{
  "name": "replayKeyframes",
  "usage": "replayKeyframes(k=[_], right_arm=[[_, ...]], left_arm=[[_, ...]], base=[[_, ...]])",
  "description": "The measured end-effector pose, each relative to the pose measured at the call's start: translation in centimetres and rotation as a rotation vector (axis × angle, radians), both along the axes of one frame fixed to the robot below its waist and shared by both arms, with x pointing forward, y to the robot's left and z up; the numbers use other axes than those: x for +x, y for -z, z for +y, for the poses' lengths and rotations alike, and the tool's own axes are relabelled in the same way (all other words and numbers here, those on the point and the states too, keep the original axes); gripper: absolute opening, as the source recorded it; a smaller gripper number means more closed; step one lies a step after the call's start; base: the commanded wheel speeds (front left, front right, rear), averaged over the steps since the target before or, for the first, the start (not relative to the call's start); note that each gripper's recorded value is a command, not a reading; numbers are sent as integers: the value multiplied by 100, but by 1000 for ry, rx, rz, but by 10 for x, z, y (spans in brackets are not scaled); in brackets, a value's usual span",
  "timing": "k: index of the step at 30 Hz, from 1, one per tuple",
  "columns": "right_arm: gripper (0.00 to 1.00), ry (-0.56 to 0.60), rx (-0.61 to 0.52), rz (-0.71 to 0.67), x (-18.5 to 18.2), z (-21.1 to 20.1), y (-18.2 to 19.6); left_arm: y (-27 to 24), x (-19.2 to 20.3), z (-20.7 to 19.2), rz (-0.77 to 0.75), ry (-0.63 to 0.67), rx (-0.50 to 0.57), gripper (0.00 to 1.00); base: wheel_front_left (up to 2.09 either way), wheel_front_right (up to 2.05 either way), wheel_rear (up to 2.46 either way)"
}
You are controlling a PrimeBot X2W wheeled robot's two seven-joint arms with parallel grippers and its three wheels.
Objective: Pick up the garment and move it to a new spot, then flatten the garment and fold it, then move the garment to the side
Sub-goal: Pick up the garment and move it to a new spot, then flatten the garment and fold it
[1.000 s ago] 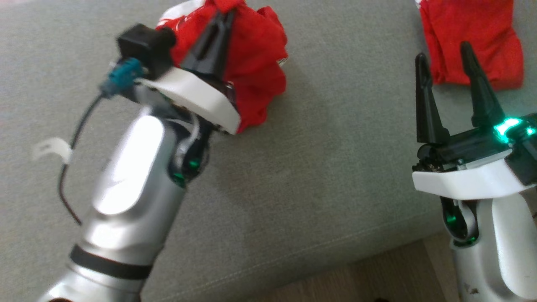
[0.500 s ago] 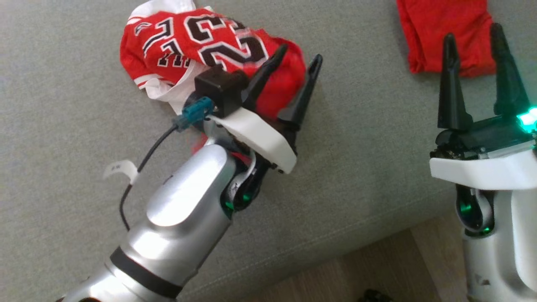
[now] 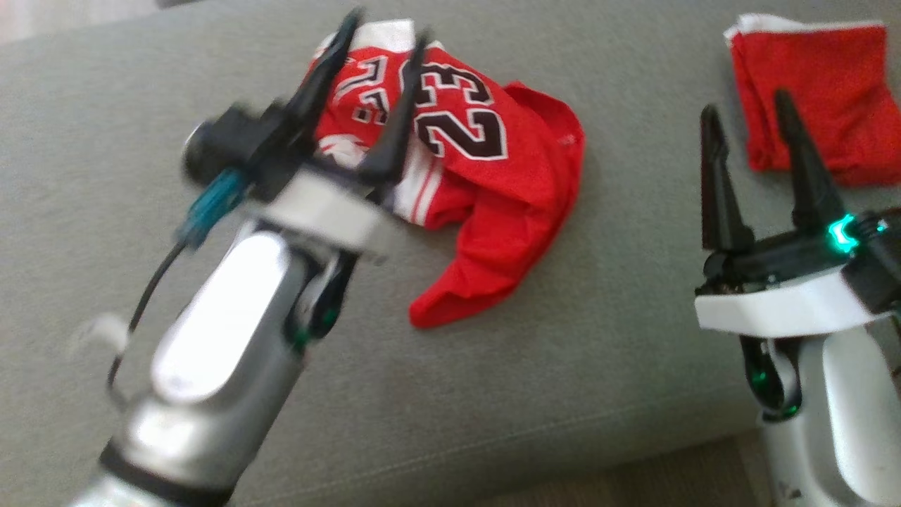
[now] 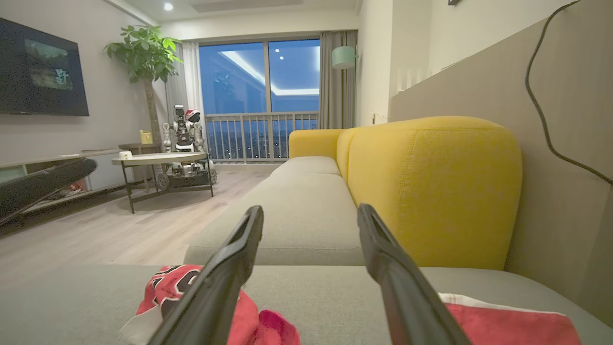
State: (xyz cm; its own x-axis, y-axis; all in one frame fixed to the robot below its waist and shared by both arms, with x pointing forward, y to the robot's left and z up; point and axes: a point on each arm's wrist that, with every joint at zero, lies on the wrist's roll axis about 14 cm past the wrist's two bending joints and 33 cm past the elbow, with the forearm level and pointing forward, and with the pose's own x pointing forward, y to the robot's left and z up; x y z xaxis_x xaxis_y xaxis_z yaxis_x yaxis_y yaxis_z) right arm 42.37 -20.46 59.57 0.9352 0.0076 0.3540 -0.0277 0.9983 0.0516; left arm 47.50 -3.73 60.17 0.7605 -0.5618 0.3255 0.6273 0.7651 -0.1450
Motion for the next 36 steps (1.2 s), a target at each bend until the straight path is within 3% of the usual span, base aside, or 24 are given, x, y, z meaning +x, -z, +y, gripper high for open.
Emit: replayKeyframes(k=[5, 16, 23, 27, 36], right_arm=[[100, -48, -6, 48, -5, 19, 15], [100, -156, 10, 124, -21, 58, 39], [100, -242, 9, 126, -16, 88, 39], [100, -314, 27, 228, -9, 112, 62], [100, -507, -56, 375, 19, 186, 92]], left_arm=[[39, -28, 70, 72, -178, 79, 100], [63, -98, 174, 188, -522, -29, 100], [59, -110, 195, 159, -570, -25, 100], [61, -112, 201, 162, -582, -19, 100], [73, -122, 215, 219, -639, -53, 100]], base=[[0, 0, 0], [0, 0, 0], [0, 0, 0], [0, 0, 0], [0, 0, 0]])
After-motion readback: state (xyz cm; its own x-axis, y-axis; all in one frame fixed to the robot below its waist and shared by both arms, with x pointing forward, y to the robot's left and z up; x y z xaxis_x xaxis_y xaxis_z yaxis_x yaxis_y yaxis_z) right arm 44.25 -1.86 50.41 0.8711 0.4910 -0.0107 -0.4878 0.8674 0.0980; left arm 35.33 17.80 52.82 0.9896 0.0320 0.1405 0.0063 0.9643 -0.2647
